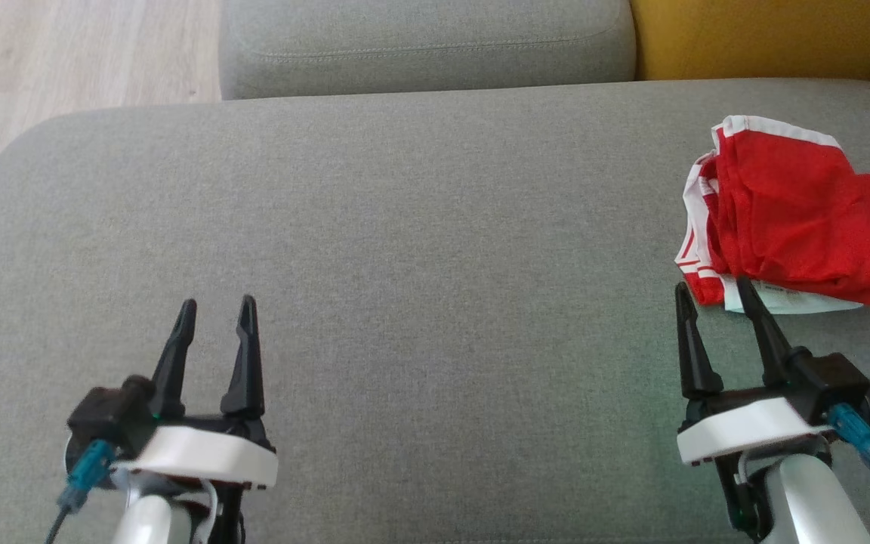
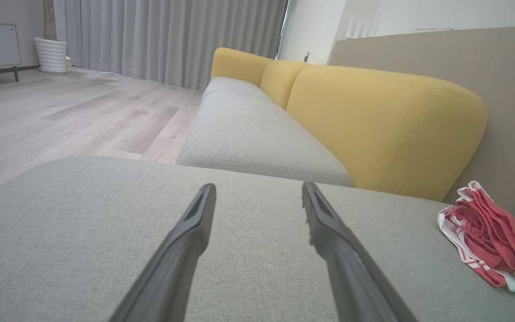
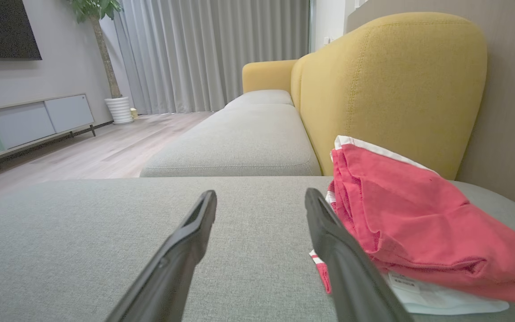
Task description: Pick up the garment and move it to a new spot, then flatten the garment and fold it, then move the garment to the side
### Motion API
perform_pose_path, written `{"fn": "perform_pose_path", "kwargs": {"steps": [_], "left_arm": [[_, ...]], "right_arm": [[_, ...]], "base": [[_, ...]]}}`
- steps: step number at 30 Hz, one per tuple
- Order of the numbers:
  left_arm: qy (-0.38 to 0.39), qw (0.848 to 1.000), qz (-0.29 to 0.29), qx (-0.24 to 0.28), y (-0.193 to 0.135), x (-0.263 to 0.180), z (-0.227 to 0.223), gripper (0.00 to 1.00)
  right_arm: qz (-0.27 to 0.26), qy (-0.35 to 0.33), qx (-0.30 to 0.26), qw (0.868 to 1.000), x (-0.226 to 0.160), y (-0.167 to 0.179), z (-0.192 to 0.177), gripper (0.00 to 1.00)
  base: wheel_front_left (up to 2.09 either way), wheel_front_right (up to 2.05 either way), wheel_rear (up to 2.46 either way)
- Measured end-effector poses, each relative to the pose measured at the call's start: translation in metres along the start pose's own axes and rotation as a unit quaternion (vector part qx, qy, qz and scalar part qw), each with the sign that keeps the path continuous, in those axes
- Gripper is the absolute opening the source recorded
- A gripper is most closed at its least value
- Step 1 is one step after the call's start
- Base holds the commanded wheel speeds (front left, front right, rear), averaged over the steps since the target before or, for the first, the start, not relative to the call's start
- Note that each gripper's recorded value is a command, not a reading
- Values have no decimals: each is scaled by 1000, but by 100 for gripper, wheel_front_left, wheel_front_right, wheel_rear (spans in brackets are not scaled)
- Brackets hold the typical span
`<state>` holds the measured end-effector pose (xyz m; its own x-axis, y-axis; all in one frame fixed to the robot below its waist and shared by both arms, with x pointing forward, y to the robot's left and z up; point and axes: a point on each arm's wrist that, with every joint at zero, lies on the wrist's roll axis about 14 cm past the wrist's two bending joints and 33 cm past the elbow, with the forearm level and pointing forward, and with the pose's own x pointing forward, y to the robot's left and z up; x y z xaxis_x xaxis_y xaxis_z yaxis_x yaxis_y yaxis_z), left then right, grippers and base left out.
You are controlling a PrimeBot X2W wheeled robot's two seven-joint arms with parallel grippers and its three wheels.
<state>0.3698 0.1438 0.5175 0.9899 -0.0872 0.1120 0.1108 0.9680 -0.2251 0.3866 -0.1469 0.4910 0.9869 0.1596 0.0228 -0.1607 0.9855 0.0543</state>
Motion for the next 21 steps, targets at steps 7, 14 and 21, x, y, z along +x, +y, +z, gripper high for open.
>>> {"fn": "perform_pose_path", "kwargs": {"steps": [7,14,21], "left_arm": [[8,1000,11,7,4,-3,-5,100],[5,1000,24,12,9,-4,-3,100],[4,1000,25,11,10,-4,-2,100]], "right_arm": [[7,-10,-1,1000,2,5,6,100],[13,-16,-1,1000,2,8,9,100],[14,-12,4,1000,3,10,6,100]], "base": [[0,0,0],[0,0,0],[0,0,0]]}}
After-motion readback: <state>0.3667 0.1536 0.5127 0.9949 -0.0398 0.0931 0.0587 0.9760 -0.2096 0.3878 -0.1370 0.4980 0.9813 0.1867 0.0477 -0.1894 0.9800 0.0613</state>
